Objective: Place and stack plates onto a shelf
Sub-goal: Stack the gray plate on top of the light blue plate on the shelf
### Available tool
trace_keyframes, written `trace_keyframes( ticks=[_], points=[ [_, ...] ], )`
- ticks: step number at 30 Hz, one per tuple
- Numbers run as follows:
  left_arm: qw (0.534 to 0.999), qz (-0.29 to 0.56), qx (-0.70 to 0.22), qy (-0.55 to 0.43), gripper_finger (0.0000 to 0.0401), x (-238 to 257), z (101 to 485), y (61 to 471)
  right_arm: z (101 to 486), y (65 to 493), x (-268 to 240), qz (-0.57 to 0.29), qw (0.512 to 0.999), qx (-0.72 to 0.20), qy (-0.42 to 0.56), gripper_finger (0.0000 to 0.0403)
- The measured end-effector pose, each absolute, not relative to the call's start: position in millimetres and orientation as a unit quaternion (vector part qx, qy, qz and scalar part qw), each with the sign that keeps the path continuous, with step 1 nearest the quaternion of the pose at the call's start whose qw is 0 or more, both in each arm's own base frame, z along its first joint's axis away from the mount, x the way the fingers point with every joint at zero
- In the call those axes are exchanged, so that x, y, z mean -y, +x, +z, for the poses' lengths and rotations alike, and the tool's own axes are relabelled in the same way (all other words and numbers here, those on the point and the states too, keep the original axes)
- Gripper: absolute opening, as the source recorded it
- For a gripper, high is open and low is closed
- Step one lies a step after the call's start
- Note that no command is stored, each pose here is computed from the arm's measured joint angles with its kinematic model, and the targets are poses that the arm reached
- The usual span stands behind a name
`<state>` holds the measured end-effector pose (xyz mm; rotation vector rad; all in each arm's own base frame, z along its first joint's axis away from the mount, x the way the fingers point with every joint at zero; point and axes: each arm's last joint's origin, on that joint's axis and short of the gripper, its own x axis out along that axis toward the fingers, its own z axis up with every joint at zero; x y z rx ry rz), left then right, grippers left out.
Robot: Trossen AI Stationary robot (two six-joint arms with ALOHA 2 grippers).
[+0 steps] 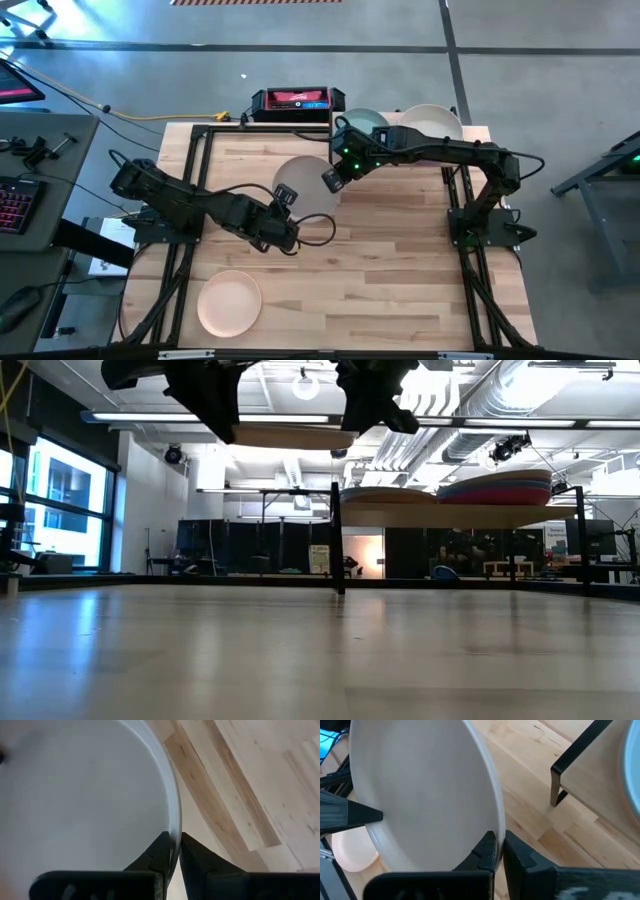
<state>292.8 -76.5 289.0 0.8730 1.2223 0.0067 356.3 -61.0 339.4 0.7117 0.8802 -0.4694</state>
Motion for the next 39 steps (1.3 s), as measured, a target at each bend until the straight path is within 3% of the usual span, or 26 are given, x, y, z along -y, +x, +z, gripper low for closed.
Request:
trace_keyframes(
  ticks=[12, 25, 32, 39],
  points=[
    [0.755, -0.027, -0.553, 0.352, 0.0027, 79, 288, 295, 339, 356, 65, -0.220, 0.818, -0.413, 0.336, 0.0000],
    [0.785, 0.008, -0.565, 0.255, 0.0027, 65, 287, 298, 339, 355, 66, -0.222, 0.817, -0.412, 0.337, 0.0000],
    [0.793, 0.011, -0.551, 0.261, 0.0025, 64, 289, 302, 340, 355, 66, -0.223, 0.816, -0.413, 0.337, 0.0000],
    [0.817, 0.013, -0.544, 0.190, 0.0049, 61, 289, 306, 340, 355, 66, -0.222, 0.817, -0.413, 0.337, 0.0000]
  ],
)
